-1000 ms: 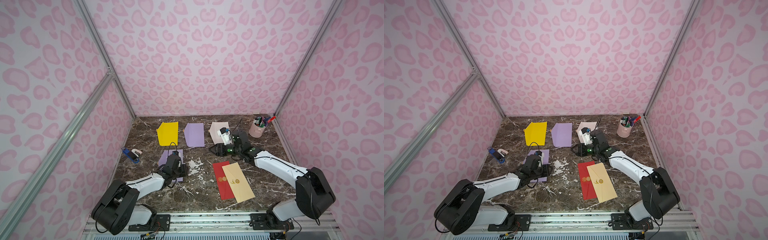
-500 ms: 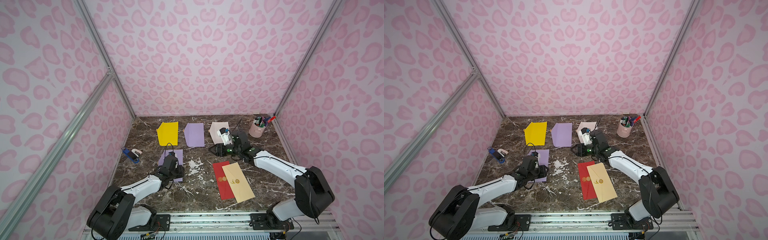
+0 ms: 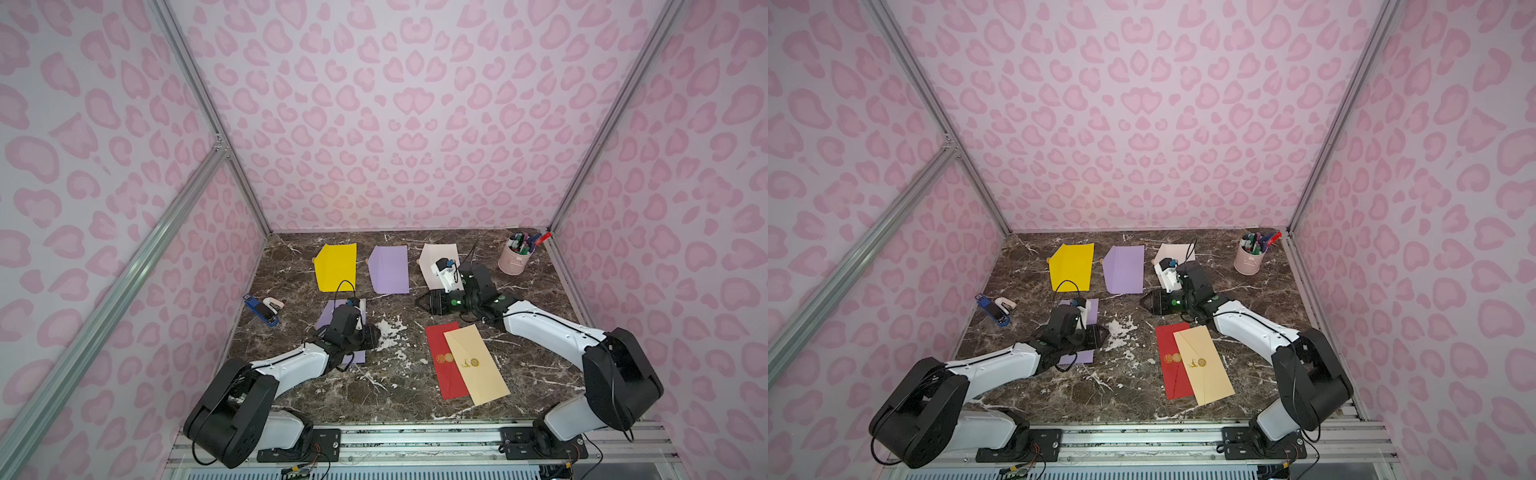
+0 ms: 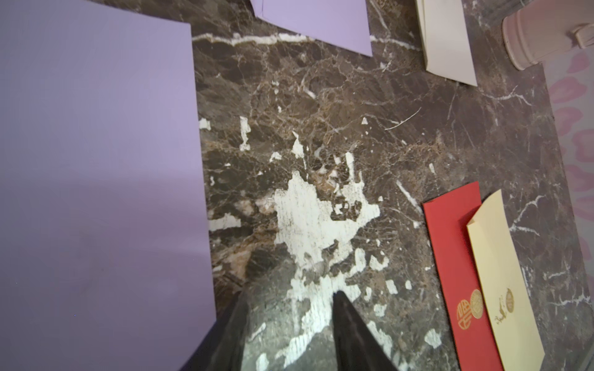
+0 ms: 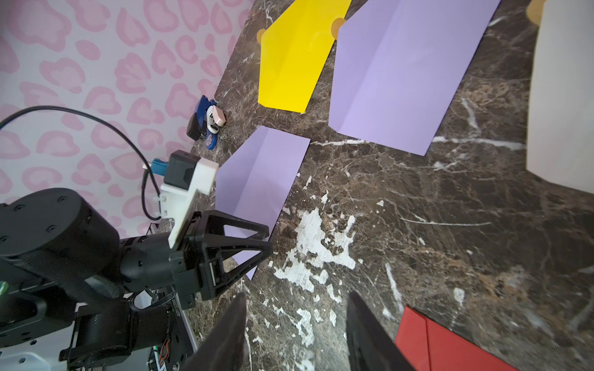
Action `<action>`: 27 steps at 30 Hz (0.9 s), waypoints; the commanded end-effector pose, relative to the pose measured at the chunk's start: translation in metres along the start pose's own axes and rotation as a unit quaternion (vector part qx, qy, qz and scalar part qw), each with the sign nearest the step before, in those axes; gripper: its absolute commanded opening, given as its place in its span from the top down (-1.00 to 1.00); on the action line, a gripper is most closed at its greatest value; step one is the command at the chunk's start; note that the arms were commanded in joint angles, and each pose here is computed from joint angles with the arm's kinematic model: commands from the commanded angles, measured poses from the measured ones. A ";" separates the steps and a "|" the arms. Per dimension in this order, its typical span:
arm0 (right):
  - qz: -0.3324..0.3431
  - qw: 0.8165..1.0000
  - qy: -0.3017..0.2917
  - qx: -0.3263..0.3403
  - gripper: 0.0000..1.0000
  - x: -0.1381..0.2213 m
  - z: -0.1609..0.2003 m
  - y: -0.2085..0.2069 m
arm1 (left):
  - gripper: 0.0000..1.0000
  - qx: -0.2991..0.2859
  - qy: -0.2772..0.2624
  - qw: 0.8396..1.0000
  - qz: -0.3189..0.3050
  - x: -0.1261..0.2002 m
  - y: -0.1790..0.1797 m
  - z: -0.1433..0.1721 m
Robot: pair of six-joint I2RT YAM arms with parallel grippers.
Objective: Open the envelope
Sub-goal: Place the envelope at the center of the board, then pick up the envelope from the envelope.
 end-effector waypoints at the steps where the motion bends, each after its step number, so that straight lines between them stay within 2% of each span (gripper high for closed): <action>1: 0.005 1.000 -0.008 0.006 -0.02 0.003 -0.003 0.001 | 0.12 -0.001 -0.005 1.000 0.020 -0.007 -0.006 -0.005; 7: 0.008 1.000 -0.007 0.006 -0.02 0.004 -0.001 0.000 | 0.13 0.005 0.004 1.000 -0.001 -0.013 0.004 0.002; 15: 0.009 1.000 -0.006 0.005 -0.02 0.003 0.000 -0.001 | 0.13 0.010 -0.004 0.999 -0.047 -0.003 0.022 0.005; 22: 0.009 1.000 -0.006 0.005 -0.02 0.004 0.003 -0.001 | 0.13 0.014 -0.009 0.998 -0.054 0.002 0.031 0.004; 24: 0.014 1.000 -0.007 0.005 -0.02 0.005 0.003 -0.002 | 0.13 0.007 -0.013 0.999 -0.029 0.003 0.024 0.001; 27: 0.035 0.999 -0.012 0.003 -0.02 0.008 0.004 -0.007 | 0.13 -0.019 -0.012 0.999 0.048 0.002 -0.003 -0.005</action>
Point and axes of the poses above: each gripper's point midway between its finger pads, its own x axis back along the fingers, its own y axis along the line the jaws close on, z = x × y, the point moved 5 cm from there along x, back along the fingers, and after that the axes turned 2 degrees about x, right-handed, at the moved point
